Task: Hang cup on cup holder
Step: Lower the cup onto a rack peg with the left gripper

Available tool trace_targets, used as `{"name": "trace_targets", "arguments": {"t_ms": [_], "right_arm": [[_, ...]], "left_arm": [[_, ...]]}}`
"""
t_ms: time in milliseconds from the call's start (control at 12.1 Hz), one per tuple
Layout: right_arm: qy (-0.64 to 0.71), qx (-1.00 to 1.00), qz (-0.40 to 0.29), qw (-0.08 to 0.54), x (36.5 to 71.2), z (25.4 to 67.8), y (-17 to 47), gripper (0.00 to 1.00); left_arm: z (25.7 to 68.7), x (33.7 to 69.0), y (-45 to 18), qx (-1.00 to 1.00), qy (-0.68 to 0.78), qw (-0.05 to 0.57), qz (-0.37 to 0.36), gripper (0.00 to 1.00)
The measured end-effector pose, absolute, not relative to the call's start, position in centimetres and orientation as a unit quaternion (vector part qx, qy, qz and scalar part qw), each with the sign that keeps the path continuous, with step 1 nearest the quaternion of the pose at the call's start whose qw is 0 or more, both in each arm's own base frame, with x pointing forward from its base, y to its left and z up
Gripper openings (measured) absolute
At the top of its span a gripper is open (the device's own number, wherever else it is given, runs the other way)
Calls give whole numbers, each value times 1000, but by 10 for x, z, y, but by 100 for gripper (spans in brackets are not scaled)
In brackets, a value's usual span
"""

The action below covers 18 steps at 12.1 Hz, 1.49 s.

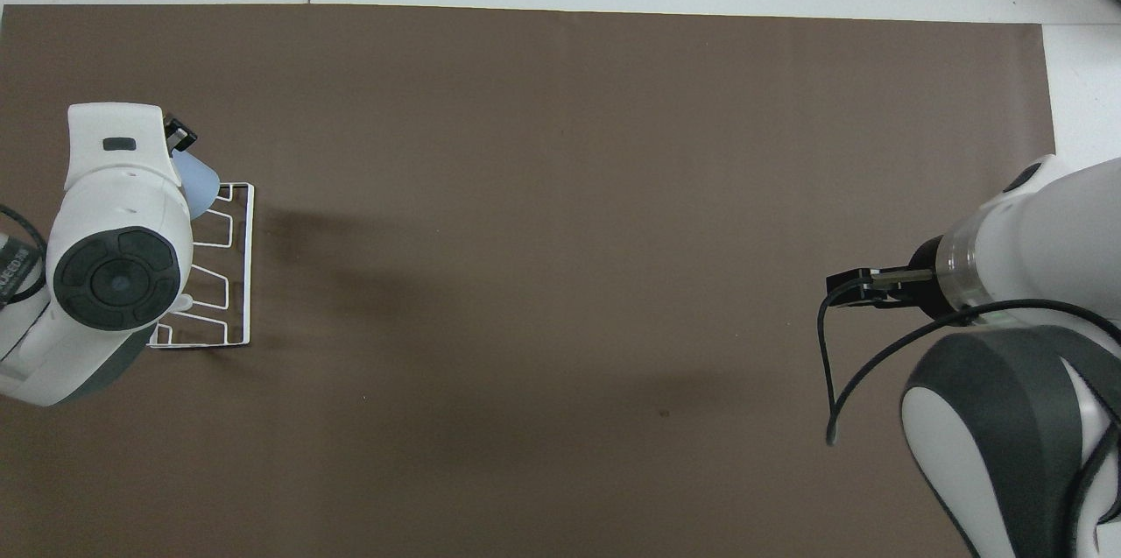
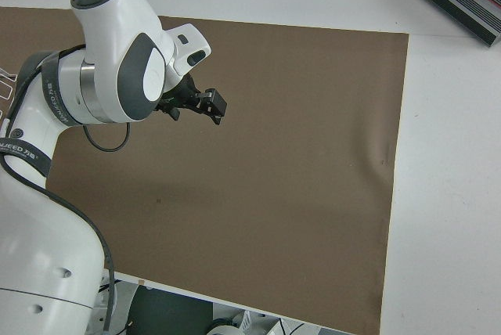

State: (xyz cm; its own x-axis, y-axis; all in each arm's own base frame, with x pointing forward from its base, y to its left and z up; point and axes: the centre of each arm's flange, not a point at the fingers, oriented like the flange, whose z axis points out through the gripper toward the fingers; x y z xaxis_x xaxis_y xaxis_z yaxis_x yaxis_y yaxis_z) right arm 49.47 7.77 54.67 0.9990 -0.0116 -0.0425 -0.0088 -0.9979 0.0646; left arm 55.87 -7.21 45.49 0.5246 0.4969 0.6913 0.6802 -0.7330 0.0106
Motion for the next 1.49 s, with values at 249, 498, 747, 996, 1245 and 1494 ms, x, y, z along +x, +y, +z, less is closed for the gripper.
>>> {"name": "trace_targets", "arguments": {"t_ms": [249, 498, 747, 996, 1245, 1494], "right_arm": [[-9, 999, -22, 32, 495, 546, 74, 100], [-17, 999, -22, 32, 496, 546, 66, 100], [-24, 999, -23, 32, 497, 546, 59, 100], [-32, 999, -23, 31, 498, 546, 51, 100], [-32, 999, -10, 31, 500, 557, 52, 100], [-35, 999, 4, 30, 500, 571, 50, 100]], "left_arm": [[453, 558, -73, -865, -337, 132, -348, 100], [456, 559, -73, -872, -314, 138, -350, 100], [470, 565, -76, -874, -306, 130, -355, 100], [488, 569, -92, -875, -338, 79, -338, 100], [509, 572, -100, -886, -350, 55, -301, 100], [546, 570, -100, -915, -324, 49, -236, 100]]}}
